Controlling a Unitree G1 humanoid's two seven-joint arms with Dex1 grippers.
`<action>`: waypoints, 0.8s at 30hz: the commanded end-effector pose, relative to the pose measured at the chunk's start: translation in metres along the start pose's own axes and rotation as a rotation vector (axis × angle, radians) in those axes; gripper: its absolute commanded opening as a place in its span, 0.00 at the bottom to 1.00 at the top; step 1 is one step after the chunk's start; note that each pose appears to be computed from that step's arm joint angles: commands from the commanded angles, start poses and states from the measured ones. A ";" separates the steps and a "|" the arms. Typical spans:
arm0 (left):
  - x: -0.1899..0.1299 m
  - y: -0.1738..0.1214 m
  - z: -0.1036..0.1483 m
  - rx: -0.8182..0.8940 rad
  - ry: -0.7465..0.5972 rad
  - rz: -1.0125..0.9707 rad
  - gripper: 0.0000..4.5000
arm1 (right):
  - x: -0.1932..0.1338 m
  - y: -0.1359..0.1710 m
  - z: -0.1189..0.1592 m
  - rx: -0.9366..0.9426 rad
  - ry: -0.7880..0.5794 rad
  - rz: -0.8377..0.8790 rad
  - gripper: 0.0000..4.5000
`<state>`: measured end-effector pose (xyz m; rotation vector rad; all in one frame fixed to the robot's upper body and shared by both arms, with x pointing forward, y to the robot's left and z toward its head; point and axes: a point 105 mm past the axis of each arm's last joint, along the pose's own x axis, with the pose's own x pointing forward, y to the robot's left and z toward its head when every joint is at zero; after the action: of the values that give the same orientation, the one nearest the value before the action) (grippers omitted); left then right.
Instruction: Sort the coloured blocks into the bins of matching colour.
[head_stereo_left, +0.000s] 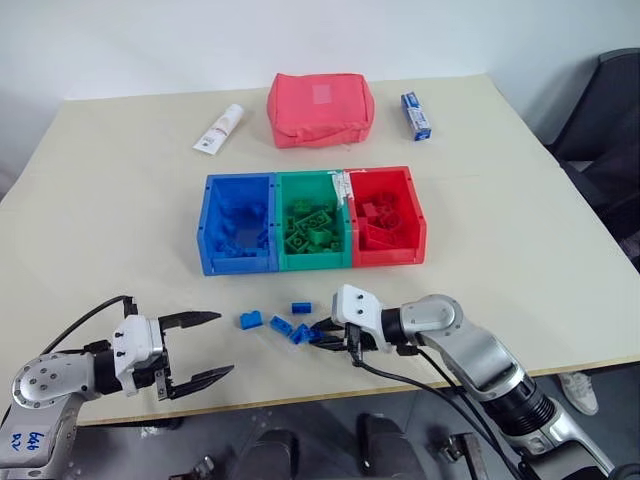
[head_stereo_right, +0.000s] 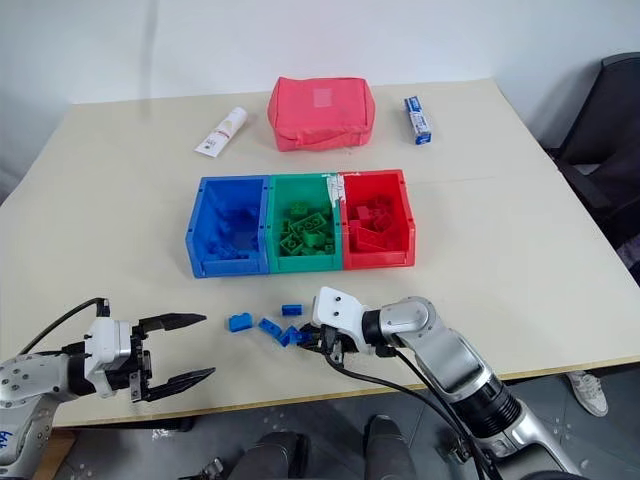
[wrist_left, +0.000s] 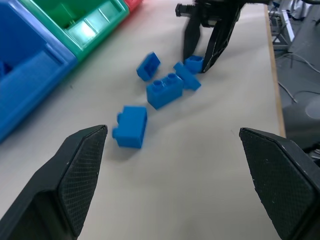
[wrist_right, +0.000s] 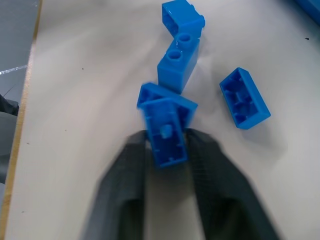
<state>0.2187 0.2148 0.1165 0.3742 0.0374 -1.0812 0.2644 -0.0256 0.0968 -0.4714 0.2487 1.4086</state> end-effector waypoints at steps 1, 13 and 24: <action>-0.003 0.008 0.013 0.009 -0.055 0.076 1.00 | -0.009 -0.005 0.029 -0.036 -0.084 0.012 0.09; -0.020 0.016 -0.002 -0.092 -0.080 0.270 1.00 | 0.039 -0.094 0.152 -0.116 -0.301 -0.201 0.09; -0.014 0.023 0.007 -0.071 -0.119 0.306 1.00 | 0.044 -0.116 0.156 -0.174 -0.323 -0.234 0.64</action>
<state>0.2314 0.2356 0.1236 0.2219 -0.0503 -0.7977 0.3721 0.0781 0.2133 -0.4044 -0.0799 1.2493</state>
